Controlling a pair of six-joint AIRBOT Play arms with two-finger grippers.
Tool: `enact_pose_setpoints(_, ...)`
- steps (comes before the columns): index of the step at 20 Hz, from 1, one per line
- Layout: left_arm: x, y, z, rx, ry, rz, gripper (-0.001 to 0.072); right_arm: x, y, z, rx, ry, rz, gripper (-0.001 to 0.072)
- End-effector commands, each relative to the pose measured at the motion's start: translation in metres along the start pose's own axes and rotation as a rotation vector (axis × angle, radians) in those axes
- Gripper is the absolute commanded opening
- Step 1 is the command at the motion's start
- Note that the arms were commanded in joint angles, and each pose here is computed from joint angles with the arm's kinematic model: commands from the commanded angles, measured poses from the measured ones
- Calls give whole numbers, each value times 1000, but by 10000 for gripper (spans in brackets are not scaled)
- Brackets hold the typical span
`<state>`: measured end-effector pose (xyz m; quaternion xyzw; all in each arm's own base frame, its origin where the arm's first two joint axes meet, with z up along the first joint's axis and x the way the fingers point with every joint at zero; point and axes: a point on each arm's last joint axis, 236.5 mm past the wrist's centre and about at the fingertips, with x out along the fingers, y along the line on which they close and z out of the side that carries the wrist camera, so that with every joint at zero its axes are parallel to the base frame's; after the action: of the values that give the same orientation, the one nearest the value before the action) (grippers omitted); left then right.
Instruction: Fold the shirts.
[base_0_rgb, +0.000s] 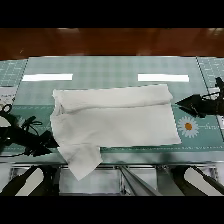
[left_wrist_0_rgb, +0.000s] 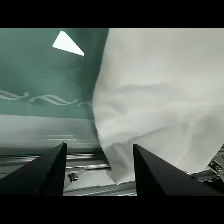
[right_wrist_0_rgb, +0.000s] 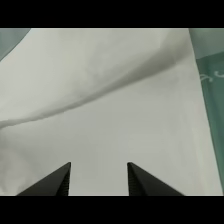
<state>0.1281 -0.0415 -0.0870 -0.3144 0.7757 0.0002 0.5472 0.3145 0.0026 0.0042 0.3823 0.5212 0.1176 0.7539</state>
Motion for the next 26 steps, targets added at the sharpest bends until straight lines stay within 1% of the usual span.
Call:
enact_pose_setpoints(1,14,-14,-3,43,3,11,506,0,0,1,-2,-5,1,413)
enact_pose_setpoints(3,20,-19,-3,57,-3,39,506,0,0,1,-2,-6,0,413)
enact_pose_setpoints(5,25,-24,-2,28,-15,56,506,0,0,1,-2,-6,0,413)
enact_pose_setpoints(8,32,-27,-8,65,-1,85,506,0,0,1,-1,-7,0,413)
enact_pose_setpoints(11,39,-28,-9,44,-9,98,506,0,0,1,-1,-7,0,413)
enact_pose_setpoints(15,44,-29,-11,60,-11,102,503,0,-1,2,-4,-12,-3,413)
enact_pose_setpoints(16,44,-34,-10,56,-15,82,485,0,-1,3,-4,-16,-4,413)
enact_pose_setpoints(17,45,-36,-9,55,-20,72,389,0,-1,4,-3,-19,-6,413)
enact_pose_setpoints(19,44,-37,-5,77,-33,69,122,0,-2,5,-3,-22,-6,411)
enact_pose_setpoints(20,43,-38,-4,86,-39,68,19,0,-1,5,-3,-23,-3,408)
enact_pose_setpoints(22,38,-43,-4,147,-38,61,19,-7,-9,10,22,-48,-10,408)
enact_pose_setpoints(24,28,-49,-9,200,-28,57,19,-23,-31,15,95,-87,-36,408)
enact_pose_setpoints(25,23,-52,-10,219,-39,53,19,-33,-49,12,140,-88,-76,408)
enact_pose_setpoints(26,19,-55,-7,230,-64,48,19,-42,-77,2,214,-72,-167,408)
